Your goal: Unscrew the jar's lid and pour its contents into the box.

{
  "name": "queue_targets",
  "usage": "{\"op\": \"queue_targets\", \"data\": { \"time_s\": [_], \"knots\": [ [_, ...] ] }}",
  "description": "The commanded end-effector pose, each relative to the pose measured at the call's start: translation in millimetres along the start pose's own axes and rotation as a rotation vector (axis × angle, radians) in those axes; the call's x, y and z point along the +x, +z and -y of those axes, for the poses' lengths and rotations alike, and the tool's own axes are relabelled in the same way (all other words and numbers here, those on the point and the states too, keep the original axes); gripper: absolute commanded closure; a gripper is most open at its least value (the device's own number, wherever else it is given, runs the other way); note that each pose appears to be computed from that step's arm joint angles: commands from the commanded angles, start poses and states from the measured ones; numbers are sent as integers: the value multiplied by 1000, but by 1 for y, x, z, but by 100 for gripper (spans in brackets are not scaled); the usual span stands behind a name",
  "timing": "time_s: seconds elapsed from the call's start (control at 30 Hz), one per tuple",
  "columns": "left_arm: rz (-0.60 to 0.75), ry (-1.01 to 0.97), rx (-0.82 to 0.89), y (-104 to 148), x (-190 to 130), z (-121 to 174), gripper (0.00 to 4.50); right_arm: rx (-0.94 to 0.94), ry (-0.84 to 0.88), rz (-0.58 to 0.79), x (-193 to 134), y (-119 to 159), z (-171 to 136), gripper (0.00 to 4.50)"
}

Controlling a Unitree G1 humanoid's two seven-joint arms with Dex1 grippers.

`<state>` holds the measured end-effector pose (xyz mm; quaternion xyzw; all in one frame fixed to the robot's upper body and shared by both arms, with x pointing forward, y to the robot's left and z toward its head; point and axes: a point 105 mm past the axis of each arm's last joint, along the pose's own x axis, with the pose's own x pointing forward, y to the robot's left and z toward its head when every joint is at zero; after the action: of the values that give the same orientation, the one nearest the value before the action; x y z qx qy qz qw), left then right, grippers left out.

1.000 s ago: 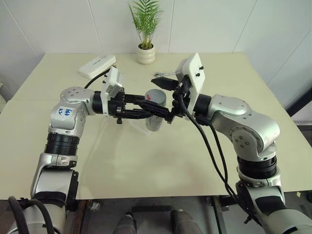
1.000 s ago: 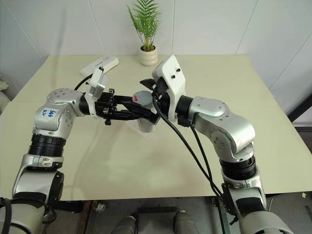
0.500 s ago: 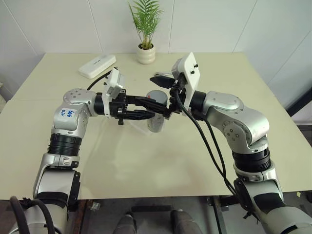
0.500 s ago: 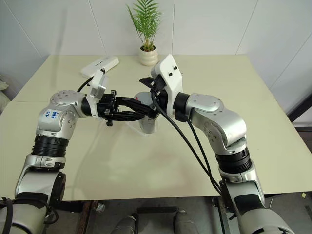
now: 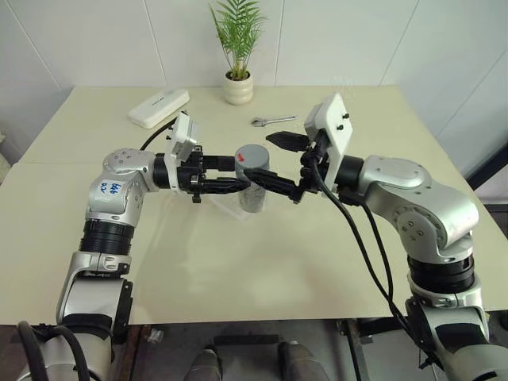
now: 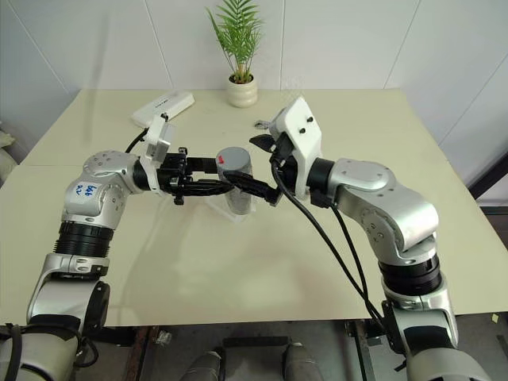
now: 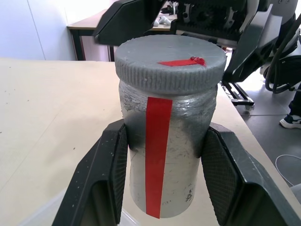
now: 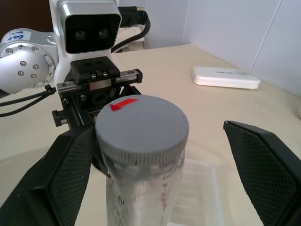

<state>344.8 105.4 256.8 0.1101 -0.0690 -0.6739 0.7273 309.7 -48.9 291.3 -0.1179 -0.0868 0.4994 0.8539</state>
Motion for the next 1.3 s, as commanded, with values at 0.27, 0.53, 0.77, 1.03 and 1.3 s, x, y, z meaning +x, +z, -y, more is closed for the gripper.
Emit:
{"op": "queue_targets", "data": {
  "time_s": [0.27,0.53,0.77,1.03,1.3],
  "knots": [
    [40,-26,41,9,2,2,257,17,89,106,3,23,-23,0],
    [35,-40,49,10,5,5,257,3,46,67,18,13,-11,0],
    [29,-39,53,11,4,6,257,-6,44,87,21,17,-10,0],
    [27,-43,54,10,6,6,257,-14,29,89,24,19,-6,0],
    [31,-60,57,9,9,7,257,-17,14,92,33,21,1,0]
  ]
}}
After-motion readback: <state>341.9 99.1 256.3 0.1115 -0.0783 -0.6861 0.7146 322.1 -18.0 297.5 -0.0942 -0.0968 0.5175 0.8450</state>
